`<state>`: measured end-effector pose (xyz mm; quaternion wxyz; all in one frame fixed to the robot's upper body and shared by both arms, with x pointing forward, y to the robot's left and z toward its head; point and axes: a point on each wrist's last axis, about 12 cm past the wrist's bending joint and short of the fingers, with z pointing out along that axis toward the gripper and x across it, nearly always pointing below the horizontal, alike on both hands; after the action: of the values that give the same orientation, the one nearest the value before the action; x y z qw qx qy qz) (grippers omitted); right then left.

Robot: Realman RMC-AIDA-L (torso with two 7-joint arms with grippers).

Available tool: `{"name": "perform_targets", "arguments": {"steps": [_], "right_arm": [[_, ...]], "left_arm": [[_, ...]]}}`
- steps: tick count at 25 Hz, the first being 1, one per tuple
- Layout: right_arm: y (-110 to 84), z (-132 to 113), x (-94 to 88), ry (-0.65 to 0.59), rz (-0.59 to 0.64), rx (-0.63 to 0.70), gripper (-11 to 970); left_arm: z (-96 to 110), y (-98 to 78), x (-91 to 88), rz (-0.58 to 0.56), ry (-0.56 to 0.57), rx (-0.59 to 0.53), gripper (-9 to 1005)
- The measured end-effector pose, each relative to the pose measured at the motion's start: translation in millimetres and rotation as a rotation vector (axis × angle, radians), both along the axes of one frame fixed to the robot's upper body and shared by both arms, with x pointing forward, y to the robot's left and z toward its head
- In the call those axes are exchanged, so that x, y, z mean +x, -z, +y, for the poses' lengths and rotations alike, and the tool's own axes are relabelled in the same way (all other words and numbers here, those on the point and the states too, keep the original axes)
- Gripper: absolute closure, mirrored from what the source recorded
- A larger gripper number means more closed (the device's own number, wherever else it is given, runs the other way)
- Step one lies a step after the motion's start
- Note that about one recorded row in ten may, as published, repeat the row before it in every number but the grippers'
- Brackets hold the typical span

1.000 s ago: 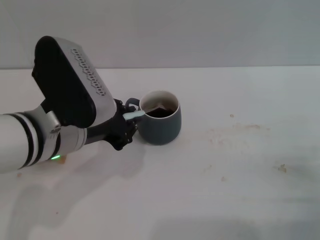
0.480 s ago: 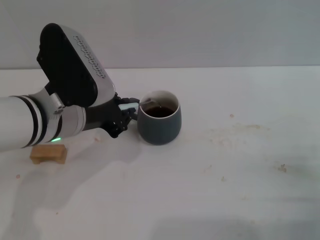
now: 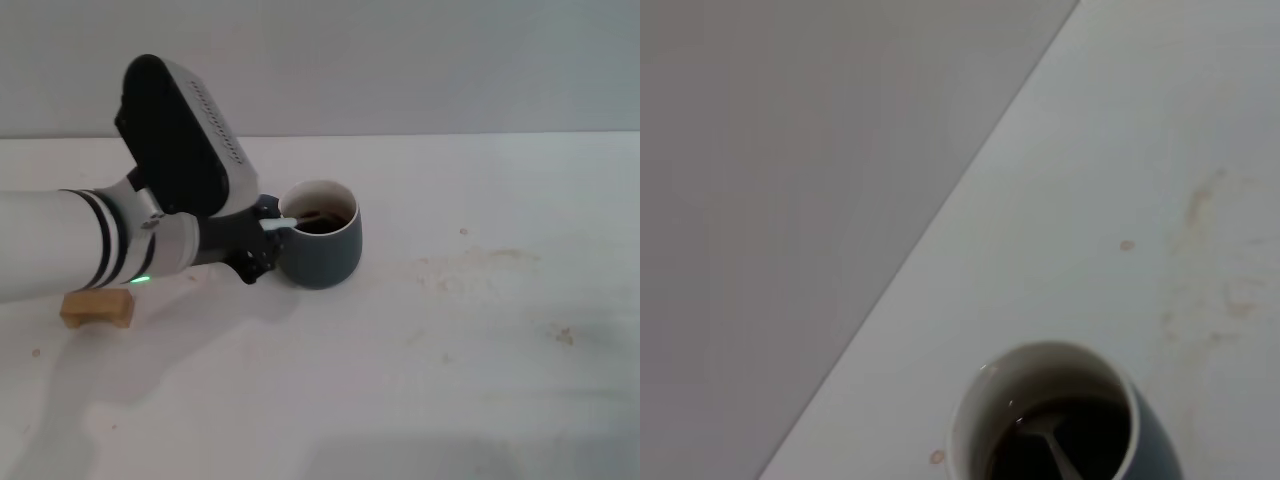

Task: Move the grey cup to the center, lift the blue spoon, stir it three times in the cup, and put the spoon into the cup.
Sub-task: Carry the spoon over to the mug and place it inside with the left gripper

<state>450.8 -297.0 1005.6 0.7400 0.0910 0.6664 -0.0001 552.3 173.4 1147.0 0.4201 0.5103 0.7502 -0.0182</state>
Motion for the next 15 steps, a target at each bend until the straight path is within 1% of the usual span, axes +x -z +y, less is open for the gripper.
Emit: {"name": "perform_targets", "arguments": {"steps": [1,7,15], "right_arm": [[-0.2,-0.6,1.3,-0.001,0.0,-0.003,960],[-0.8,-0.2,4.1,-0.004,0.0,-0.004,960],[-2.5,-0.3,9.0,-0.012,-0.005,-0.014,960]], "left_arm": [[-3.7,0.1,-1.6,0.006,0.016,0.004,823],[-5.4,0.6,-5.2,0.034,0.028,0.011,823],[3.3,3.6,-9.8,0.055,0.002,0.015,823]]}}
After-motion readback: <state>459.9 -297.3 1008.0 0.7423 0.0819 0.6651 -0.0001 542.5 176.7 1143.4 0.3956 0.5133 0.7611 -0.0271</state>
